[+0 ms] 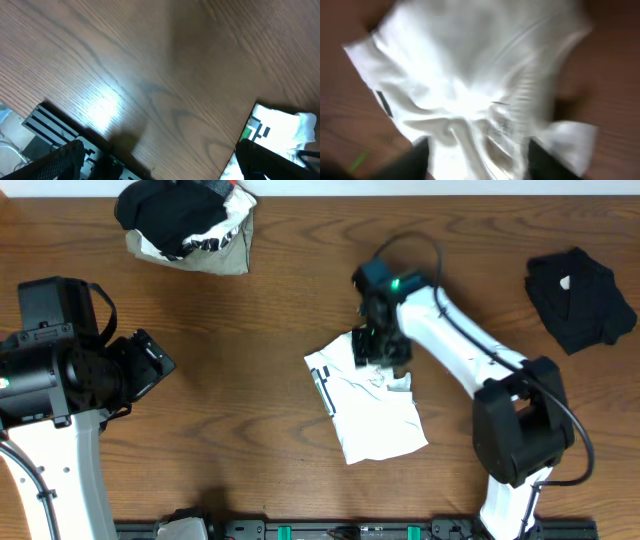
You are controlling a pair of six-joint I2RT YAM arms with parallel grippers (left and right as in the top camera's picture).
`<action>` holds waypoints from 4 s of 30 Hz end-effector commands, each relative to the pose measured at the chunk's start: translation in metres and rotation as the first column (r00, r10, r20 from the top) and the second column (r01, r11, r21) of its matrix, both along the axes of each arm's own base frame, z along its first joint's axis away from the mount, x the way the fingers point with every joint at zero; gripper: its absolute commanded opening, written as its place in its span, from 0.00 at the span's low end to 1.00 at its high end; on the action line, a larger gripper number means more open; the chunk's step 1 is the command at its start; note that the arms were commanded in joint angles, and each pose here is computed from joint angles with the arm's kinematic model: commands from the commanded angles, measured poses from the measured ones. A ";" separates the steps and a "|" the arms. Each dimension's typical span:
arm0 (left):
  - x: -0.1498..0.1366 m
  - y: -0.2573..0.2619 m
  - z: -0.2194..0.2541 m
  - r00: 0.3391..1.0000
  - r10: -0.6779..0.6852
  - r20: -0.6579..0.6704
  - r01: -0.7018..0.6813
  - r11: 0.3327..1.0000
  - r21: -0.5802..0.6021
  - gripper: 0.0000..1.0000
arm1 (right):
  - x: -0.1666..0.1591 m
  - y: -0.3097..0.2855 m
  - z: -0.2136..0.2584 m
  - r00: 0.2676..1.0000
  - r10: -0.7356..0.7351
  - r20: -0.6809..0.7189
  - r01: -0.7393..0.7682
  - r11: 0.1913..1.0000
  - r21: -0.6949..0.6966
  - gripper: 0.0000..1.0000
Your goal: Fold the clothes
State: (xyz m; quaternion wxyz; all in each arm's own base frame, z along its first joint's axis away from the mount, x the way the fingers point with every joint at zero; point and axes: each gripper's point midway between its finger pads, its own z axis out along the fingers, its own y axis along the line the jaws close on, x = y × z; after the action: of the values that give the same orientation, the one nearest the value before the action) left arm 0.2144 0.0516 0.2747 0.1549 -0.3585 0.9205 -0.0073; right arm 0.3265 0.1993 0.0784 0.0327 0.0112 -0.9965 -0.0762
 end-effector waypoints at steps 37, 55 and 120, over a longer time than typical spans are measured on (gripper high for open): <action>0.028 -0.210 -0.136 0.800 -0.566 0.200 0.582 0.649 -0.490 0.97 | -0.027 -0.040 -0.025 0.968 0.235 -0.085 -0.187 0.908 0.376 0.50; 0.034 -0.287 -0.208 0.728 -0.672 0.136 0.604 0.534 -0.592 0.91 | -0.026 -0.029 -0.020 0.951 0.310 -0.017 -0.272 0.857 0.438 0.49; 0.042 -0.286 -0.265 0.759 -0.650 0.021 0.530 0.600 -0.599 0.85 | -0.024 -0.025 -0.023 0.946 0.324 0.016 -0.295 0.839 0.456 0.43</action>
State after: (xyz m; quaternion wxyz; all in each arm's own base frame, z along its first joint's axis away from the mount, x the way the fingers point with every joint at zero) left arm 0.2603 -0.2382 0.0201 -0.0551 -0.0520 0.9468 -0.3129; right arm 0.3048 0.1683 0.0503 0.0735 0.1715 -0.9417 -0.2801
